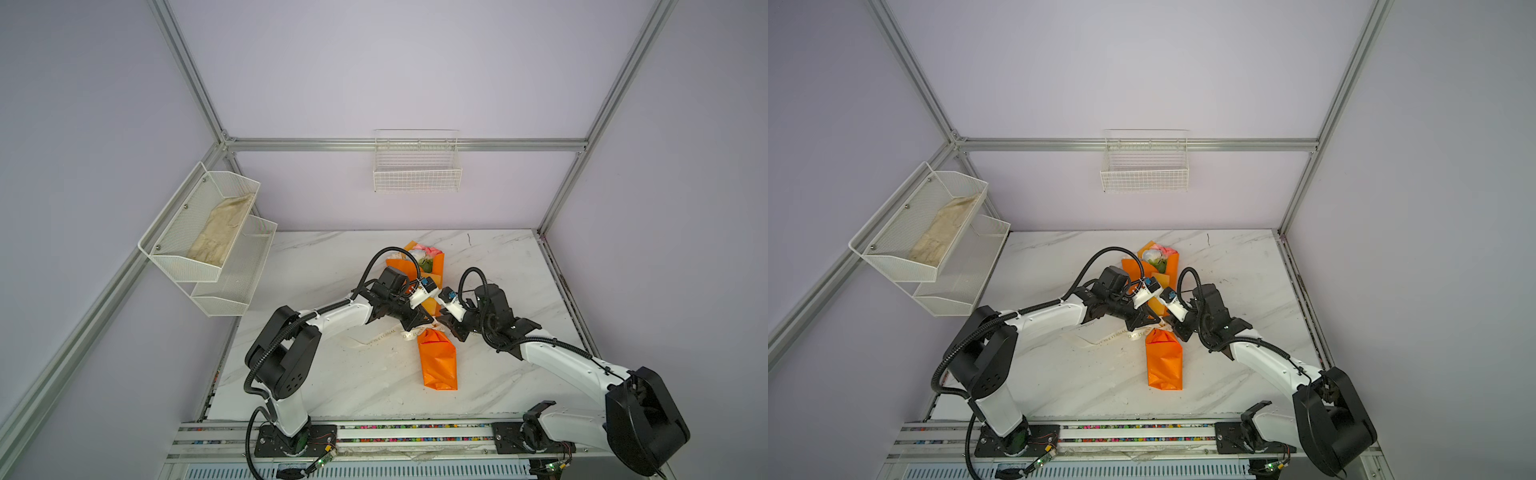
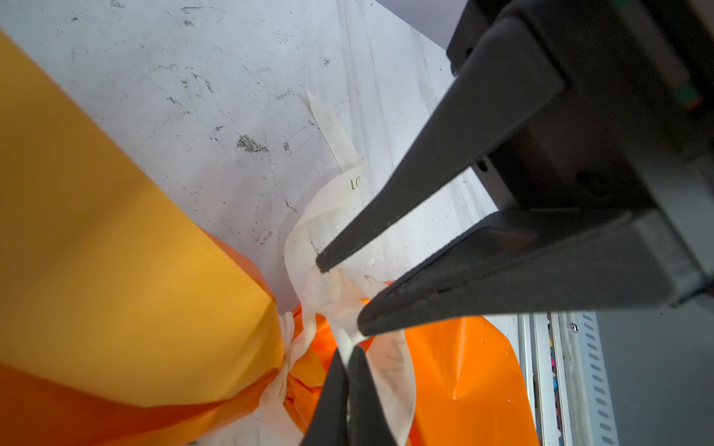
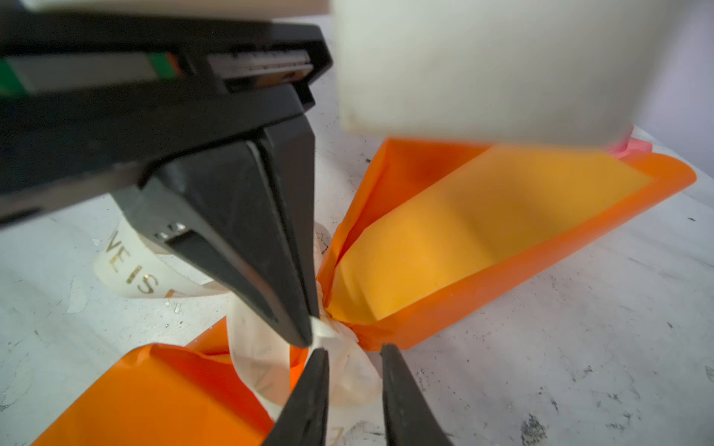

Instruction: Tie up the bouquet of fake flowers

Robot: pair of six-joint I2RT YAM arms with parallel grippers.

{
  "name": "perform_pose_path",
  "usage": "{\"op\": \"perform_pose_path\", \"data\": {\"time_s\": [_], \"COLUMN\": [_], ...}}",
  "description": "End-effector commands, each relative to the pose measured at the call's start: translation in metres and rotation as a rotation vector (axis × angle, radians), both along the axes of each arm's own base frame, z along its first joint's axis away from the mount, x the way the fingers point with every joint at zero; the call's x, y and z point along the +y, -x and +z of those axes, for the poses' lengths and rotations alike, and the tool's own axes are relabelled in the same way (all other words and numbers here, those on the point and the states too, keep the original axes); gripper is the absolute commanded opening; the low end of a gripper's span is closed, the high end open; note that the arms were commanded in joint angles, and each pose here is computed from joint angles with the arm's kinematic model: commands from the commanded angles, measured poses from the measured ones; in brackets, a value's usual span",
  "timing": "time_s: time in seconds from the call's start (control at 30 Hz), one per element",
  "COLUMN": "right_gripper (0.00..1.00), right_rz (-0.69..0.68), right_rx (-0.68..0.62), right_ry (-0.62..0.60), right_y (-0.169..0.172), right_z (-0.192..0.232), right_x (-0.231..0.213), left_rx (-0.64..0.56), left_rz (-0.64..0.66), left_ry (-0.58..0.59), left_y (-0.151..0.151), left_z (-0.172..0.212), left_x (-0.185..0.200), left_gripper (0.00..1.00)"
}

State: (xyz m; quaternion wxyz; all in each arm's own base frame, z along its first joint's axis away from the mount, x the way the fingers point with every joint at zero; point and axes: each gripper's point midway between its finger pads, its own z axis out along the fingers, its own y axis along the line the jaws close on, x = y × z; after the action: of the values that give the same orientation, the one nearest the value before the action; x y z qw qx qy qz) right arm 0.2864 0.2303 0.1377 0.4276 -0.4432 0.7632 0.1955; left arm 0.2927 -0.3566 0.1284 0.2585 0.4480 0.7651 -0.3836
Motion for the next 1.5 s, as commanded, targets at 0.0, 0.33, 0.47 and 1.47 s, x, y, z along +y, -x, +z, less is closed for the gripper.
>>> {"op": "perform_pose_path", "data": {"time_s": [0.0, 0.33, 0.47, 1.47], "right_gripper": [0.3, 0.33, 0.33, 0.15], "right_rz": [0.067, 0.104, 0.12, 0.064], "right_rx": [-0.052, -0.033, -0.011, -0.069], "right_ry": [-0.011, 0.002, 0.027, -0.011], "right_y": [0.001, 0.009, 0.012, 0.0], "right_z": [0.002, -0.003, -0.014, -0.013], "right_x": [0.006, 0.006, 0.005, 0.005], "left_rx": [-0.003, 0.013, 0.014, 0.036], "left_rz": [0.008, 0.024, 0.02, 0.025], "left_ry": [0.063, 0.071, 0.075, 0.069], "left_y": [0.002, 0.0, 0.0, 0.002], "left_z": [0.014, 0.01, 0.008, 0.004], "left_x": [0.0, 0.002, 0.002, 0.005], "left_gripper": [0.04, 0.04, 0.04, 0.05]}}
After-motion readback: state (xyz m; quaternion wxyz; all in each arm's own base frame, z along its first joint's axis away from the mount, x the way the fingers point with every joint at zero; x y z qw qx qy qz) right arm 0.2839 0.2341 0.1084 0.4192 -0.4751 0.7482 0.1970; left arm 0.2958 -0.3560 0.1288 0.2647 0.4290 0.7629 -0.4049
